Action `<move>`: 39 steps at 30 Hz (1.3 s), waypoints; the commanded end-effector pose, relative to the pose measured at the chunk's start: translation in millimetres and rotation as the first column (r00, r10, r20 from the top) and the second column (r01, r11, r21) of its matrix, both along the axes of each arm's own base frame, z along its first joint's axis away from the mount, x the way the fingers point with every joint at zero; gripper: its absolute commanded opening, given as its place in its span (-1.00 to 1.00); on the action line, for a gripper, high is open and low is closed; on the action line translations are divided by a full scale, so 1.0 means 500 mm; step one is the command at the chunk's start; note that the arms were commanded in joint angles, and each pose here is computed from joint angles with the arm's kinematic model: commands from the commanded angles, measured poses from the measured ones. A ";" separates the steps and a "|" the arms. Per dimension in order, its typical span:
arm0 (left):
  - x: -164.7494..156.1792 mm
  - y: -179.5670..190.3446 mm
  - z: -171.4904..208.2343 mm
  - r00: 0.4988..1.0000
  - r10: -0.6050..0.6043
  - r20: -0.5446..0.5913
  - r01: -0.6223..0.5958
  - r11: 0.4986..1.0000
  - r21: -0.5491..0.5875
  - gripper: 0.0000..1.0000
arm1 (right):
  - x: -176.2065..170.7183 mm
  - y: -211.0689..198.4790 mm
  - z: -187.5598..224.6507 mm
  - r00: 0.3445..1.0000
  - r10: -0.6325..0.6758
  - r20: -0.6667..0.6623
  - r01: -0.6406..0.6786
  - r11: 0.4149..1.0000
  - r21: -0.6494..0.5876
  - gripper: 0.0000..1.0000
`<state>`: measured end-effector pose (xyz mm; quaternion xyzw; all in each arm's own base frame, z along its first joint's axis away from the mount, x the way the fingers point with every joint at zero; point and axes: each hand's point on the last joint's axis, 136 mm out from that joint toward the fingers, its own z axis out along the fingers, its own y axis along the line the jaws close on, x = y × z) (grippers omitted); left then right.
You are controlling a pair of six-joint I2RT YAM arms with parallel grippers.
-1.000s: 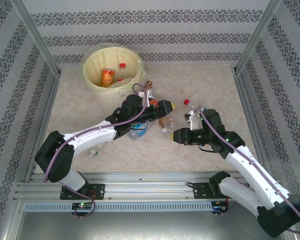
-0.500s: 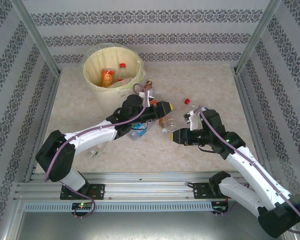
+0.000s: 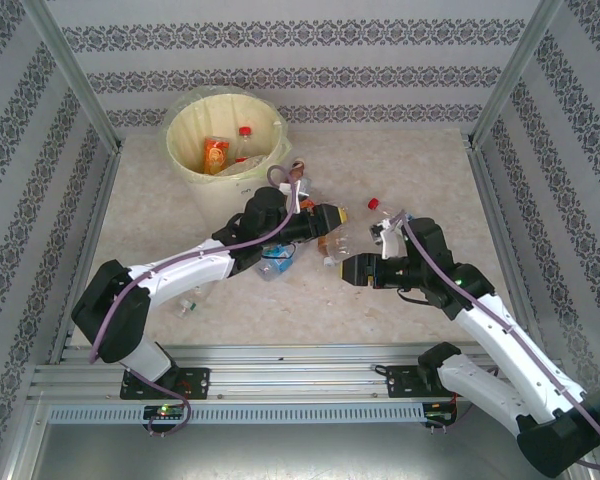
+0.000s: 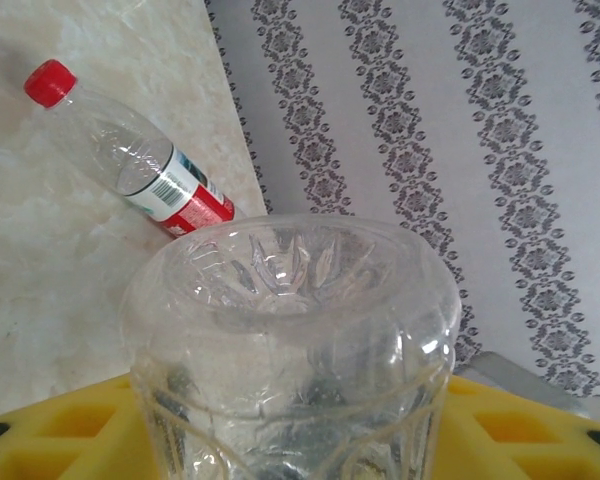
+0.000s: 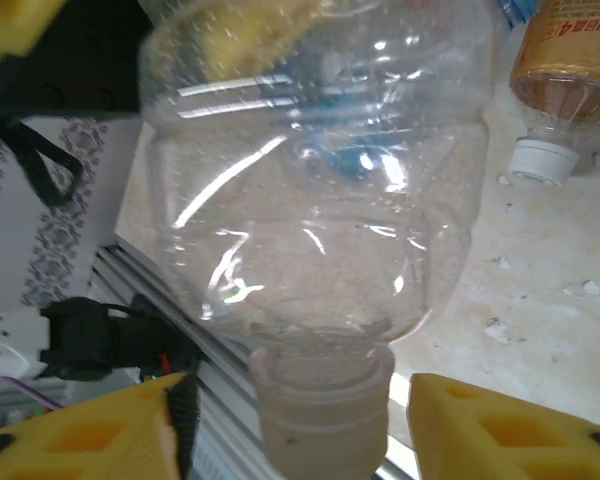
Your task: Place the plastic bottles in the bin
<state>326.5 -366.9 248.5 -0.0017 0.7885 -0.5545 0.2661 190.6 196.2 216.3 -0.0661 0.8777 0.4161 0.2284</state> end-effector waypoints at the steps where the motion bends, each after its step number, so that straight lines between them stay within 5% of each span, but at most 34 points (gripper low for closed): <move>1: 0.008 0.026 0.088 0.994 -0.005 0.106 0.004 1.000 0.010 0.15 | 0.001 0.002 0.061 0.997 -0.009 0.077 0.006 0.999 0.035 0.48; 7: 0.007 0.049 0.164 0.979 -0.054 0.196 0.026 0.990 0.142 0.17 | 0.007 -0.011 0.119 0.985 -0.058 0.163 0.048 0.997 0.067 0.95; 21: 0.071 0.193 0.355 0.908 -0.041 0.417 -0.158 0.888 0.431 0.21 | 0.031 -0.009 0.192 0.972 -0.089 0.217 0.072 0.994 0.088 0.97; 29: 0.150 0.325 0.405 0.860 0.073 0.504 -0.368 0.774 0.515 0.20 | 0.021 -0.009 0.195 0.971 -0.077 0.226 0.058 0.994 0.091 0.96; 39: 0.253 0.457 0.421 0.811 0.167 0.561 -0.528 0.621 0.579 0.19 | 0.006 0.008 0.281 0.946 -0.077 0.315 -0.004 0.969 0.248 0.96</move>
